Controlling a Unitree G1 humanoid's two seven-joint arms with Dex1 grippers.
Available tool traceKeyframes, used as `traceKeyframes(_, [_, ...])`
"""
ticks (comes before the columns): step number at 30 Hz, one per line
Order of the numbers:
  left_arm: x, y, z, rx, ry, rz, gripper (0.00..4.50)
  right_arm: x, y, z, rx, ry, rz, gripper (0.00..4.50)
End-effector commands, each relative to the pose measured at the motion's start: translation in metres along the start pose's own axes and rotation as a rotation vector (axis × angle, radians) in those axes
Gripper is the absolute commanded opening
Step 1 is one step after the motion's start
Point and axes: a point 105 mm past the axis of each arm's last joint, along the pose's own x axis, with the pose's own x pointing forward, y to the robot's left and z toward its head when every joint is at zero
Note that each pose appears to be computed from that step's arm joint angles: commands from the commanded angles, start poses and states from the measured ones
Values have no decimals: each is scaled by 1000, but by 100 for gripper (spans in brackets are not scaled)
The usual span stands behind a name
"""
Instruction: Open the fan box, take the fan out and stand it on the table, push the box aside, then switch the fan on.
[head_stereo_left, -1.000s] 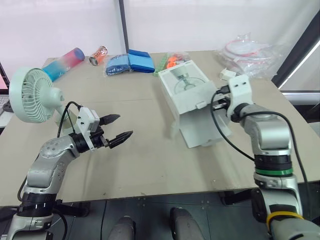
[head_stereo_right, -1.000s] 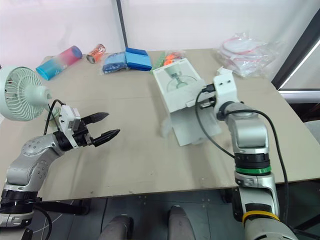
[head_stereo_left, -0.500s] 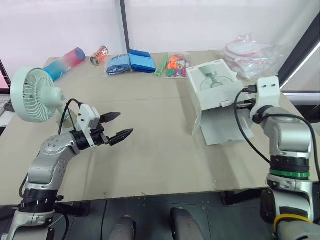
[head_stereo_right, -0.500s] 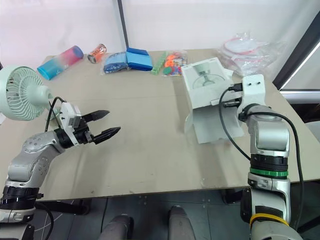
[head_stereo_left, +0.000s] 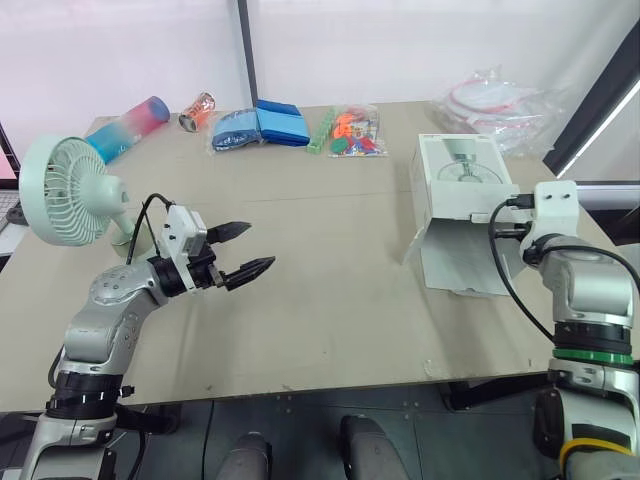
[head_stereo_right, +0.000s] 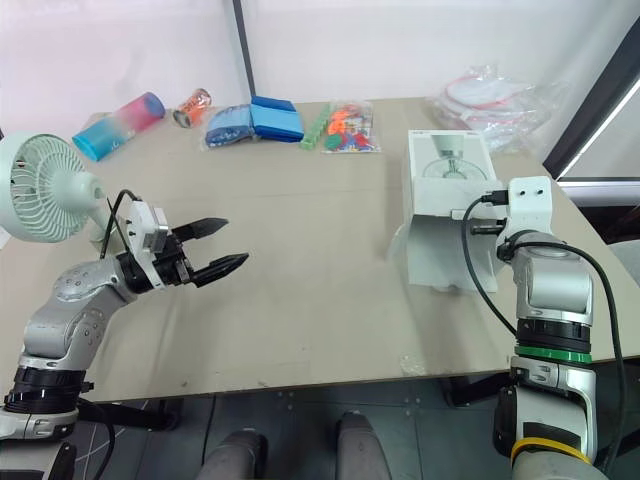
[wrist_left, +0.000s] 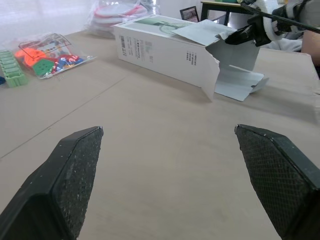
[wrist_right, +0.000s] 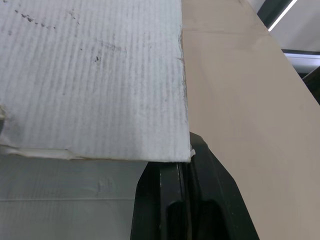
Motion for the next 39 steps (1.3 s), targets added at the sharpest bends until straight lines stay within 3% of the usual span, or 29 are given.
traceKeyframes(1, [-2,-6,4,34,10,-44,450,-3,-9,17,15,-60,-29,7])
traceKeyframes(10, [-2,-12,2,49,14,-82,450,-1,-7,17,-2,-61,-10,7])
traceKeyframes(12, [-1,-12,2,51,11,-82,450,-2,-3,17,-19,-69,18,68])
traceKeyframes(15, [0,-13,1,55,12,-84,450,-9,-2,18,-52,-88,52,196])
traceKeyframes(16, [0,-13,1,57,13,-86,450,-16,-8,20,-98,-92,45,212])
traceKeyframes(22, [0,-12,2,62,12,-91,450,-60,-13,33,-321,-126,202,440])
traceKeyframes(25, [1,-12,1,63,11,-97,450,-83,-5,30,-452,-136,370,448])
traceKeyframes(28, [0,-17,1,64,11,-106,450,-120,30,36,-538,-299,682,448])
traceKeyframes(34, [-12,-17,-7,64,40,-52,450,-151,93,46,-387,-525,1054,448])
traceKeyframes(39, [-22,-14,-10,139,6,114,450,-147,134,55,-316,-619,1174,448])
